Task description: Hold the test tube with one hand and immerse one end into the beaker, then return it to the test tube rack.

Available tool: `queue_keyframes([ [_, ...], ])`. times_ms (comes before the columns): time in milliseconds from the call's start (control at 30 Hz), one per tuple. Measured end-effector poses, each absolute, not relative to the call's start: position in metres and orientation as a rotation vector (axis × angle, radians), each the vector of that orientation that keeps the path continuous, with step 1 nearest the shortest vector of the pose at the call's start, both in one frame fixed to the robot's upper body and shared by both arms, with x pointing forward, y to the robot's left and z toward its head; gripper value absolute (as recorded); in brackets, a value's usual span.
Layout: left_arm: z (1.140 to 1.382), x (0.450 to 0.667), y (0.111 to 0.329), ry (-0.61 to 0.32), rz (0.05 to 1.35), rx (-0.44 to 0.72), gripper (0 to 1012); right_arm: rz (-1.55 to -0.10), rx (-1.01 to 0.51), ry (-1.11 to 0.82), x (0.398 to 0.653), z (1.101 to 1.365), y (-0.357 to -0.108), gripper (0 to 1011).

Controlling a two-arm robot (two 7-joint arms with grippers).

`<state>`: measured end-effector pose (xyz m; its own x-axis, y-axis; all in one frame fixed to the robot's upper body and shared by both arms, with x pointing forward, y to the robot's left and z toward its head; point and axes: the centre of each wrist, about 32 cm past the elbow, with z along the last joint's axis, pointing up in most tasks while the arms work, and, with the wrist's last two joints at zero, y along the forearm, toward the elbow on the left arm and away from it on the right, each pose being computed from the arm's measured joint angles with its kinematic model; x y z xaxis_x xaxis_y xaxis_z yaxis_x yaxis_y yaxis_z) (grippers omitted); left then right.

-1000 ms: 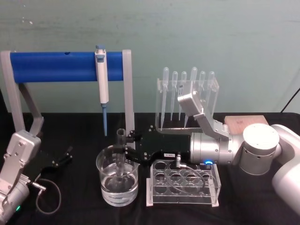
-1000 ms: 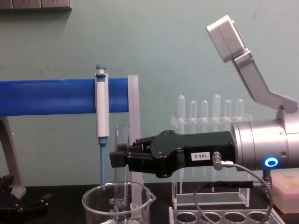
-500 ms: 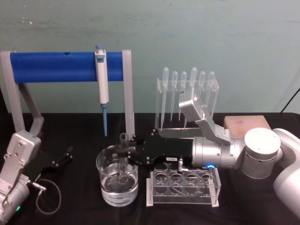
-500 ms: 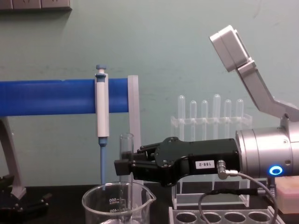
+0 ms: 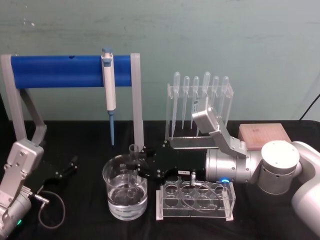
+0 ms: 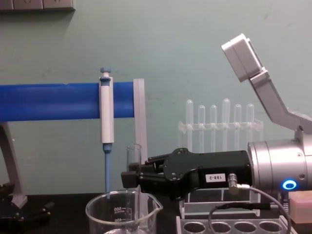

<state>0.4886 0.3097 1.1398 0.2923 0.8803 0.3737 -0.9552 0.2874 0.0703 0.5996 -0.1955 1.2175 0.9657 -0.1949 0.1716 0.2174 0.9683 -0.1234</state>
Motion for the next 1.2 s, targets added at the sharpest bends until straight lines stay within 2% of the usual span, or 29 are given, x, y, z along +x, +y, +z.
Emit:
queue_keyframes([
  [1200,1.1398,0.4886,0.3096,-0.285,1.248,0.304,1000,-0.211,-0.141,-0.162,0.5995,1.2182,-0.1953,241],
])
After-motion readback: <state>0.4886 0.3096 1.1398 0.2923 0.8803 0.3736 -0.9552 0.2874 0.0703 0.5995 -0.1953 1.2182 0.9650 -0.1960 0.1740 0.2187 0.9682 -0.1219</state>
